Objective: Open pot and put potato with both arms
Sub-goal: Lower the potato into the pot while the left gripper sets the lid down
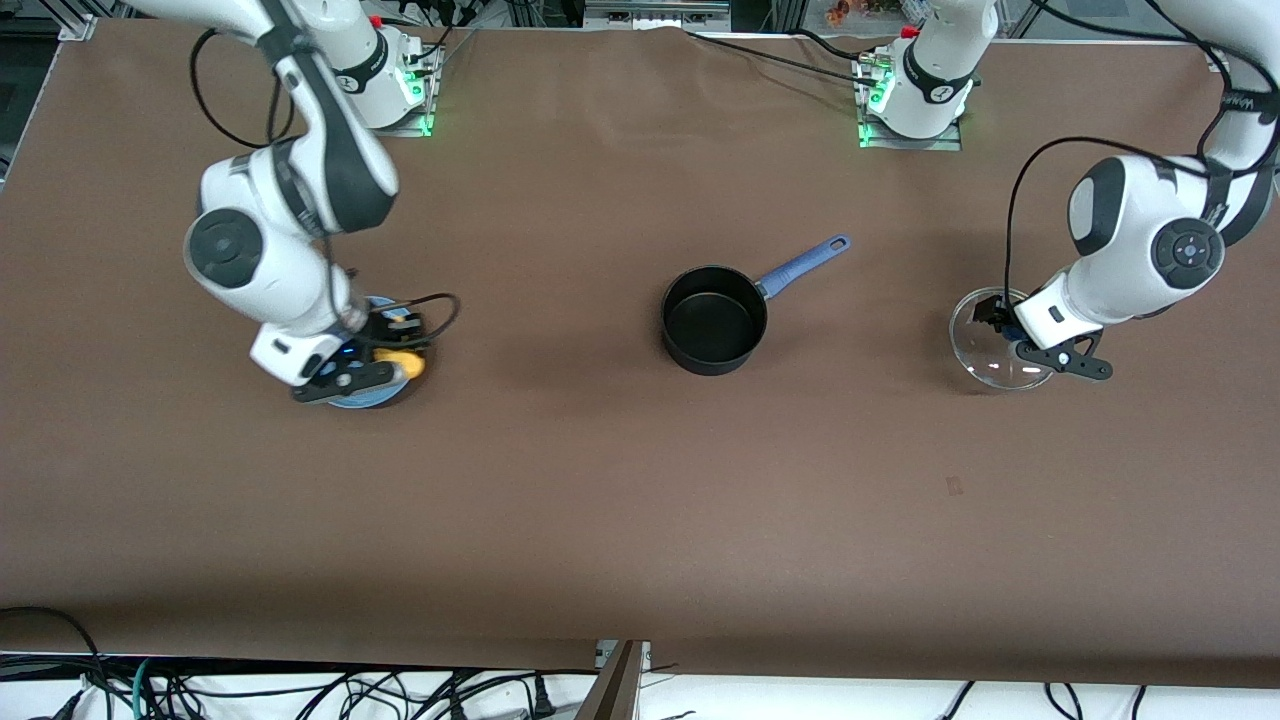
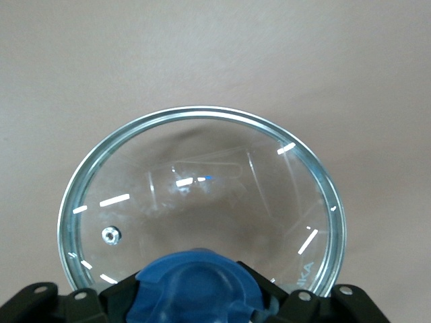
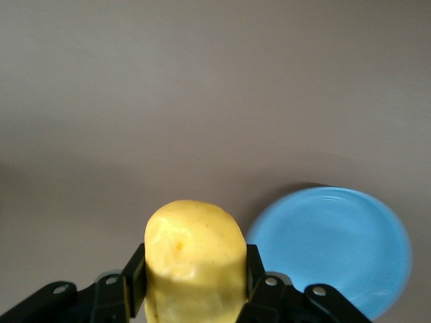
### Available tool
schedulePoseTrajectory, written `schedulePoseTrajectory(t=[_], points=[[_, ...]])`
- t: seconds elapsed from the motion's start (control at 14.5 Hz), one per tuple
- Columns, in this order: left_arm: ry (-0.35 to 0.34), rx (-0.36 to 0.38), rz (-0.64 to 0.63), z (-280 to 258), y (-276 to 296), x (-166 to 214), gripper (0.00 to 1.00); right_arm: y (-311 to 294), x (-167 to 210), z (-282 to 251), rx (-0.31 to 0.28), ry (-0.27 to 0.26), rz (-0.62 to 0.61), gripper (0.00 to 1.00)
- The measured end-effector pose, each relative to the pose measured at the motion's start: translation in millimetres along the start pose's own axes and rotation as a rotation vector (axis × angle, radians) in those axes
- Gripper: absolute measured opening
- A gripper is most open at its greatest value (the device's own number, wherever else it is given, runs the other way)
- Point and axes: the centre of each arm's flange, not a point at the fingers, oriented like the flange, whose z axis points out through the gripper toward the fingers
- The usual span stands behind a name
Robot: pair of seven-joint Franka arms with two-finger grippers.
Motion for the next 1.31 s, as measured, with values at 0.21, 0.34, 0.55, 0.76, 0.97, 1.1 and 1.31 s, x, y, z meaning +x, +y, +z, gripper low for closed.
schedulePoseTrajectory(t=[0.21,0.34,0.55,0.76,0.97,1.1,1.31], points=[[0.002,-0.011,0.023,29.3,-24.6,20.6,0.44,-126.7,-5.5,6.2,0.038,0.017,0.131,0.59],[0.011,-0.031,0.022,39.7,-32.8,35.9,0.44,-206.6,-15.3,17.5,0.074,0.025,0.202,0.59],[0.016,-0.042,0.022,44.5,-35.8,43.7,0.44,-285.1,-22.5,44.5,0.141,0.049,0.268,0.59],[0.01,-0.048,0.023,48.4,-36.1,43.2,0.59,-319.0,-28.4,81.8,0.179,0.057,0.288,0.59],[0.014,-0.046,0.022,46.6,-38.8,44.1,0.88,-335.9,-37.2,114.3,0.193,0.057,0.28,0.59],[0.021,-0.043,0.02,43.2,-40.9,46.0,1.0,-342.1,-41.3,131.8,0.199,0.057,0.274,0.59],[0.009,-0.043,0.018,37.5,-43.1,47.6,1.0,-342.0,-41.3,146.6,0.198,0.053,0.277,0.59]])
